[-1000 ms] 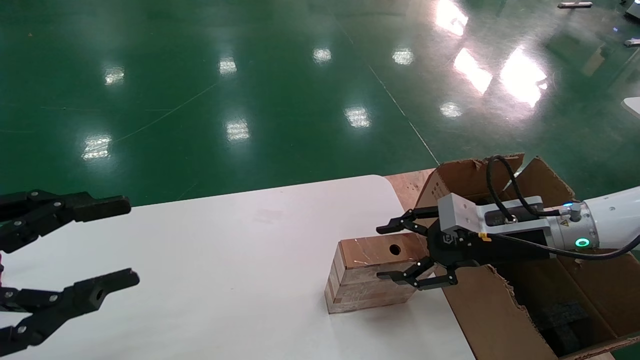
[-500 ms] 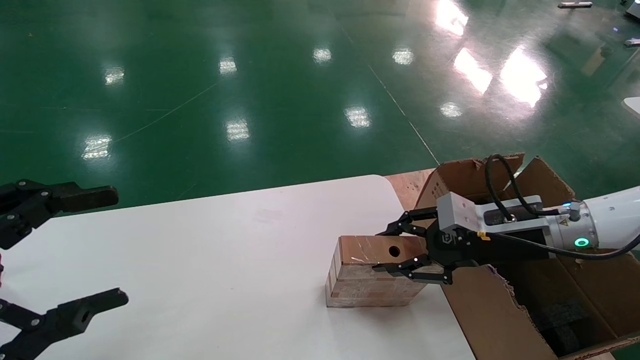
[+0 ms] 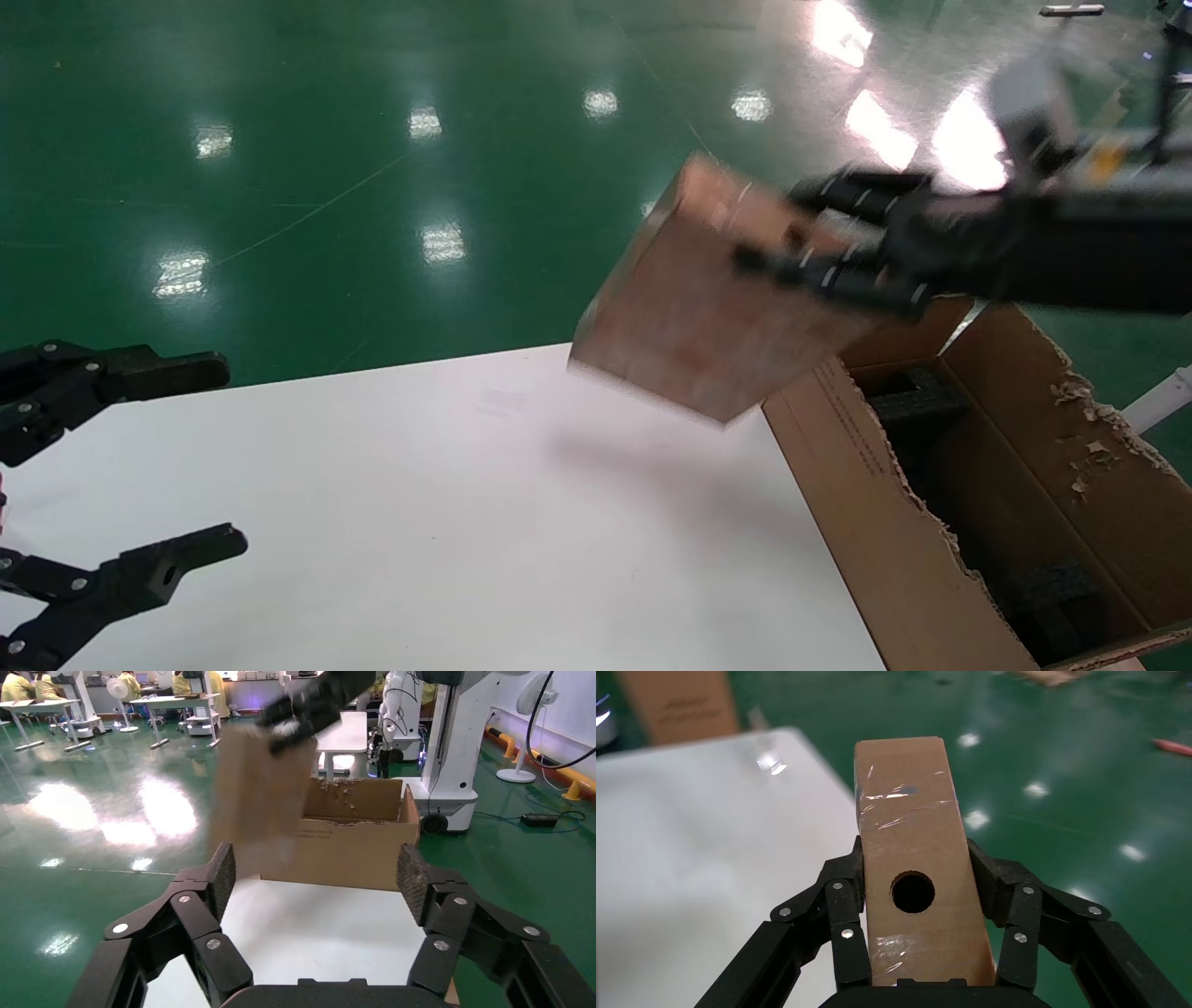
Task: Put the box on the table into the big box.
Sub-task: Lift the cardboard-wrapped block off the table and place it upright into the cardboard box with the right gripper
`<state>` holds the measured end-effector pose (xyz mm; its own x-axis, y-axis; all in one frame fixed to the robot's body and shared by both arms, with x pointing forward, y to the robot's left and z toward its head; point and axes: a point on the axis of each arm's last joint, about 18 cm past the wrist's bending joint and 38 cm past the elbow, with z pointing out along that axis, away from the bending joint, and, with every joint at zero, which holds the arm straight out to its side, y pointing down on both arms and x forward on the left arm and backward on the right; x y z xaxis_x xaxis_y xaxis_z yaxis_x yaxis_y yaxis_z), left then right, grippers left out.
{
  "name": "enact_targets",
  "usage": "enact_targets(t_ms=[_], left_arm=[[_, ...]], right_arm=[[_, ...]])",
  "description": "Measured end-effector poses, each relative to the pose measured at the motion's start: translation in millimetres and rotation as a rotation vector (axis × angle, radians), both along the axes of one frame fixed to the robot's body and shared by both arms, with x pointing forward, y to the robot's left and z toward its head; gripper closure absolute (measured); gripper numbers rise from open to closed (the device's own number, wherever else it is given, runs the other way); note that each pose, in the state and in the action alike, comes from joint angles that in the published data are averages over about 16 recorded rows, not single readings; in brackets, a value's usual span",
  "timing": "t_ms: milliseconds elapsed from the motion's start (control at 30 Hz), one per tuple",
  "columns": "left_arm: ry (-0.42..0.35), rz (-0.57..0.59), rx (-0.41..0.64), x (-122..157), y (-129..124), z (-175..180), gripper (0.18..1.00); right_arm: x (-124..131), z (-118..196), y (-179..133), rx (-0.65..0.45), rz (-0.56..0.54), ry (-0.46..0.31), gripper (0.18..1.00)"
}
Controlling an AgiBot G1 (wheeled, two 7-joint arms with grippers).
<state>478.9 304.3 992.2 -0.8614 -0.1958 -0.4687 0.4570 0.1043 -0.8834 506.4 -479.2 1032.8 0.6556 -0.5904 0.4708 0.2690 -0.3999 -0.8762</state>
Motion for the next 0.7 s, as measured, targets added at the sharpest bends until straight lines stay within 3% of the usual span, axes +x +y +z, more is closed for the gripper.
enact_targets(t_ms=[300, 700], left_arm=[[0.0, 0.0, 0.0, 0.0, 0.0, 0.0, 0.425], [0.0, 0.0, 0.0, 0.0, 0.0, 0.0, 0.689]], right_arm=[[-40.3, 21.8, -86.3, 0.155, -0.302, -0.021, 0.697], [-81.7, -27.3, -177.9, 0.225, -0.631, 0.07, 0.699]])
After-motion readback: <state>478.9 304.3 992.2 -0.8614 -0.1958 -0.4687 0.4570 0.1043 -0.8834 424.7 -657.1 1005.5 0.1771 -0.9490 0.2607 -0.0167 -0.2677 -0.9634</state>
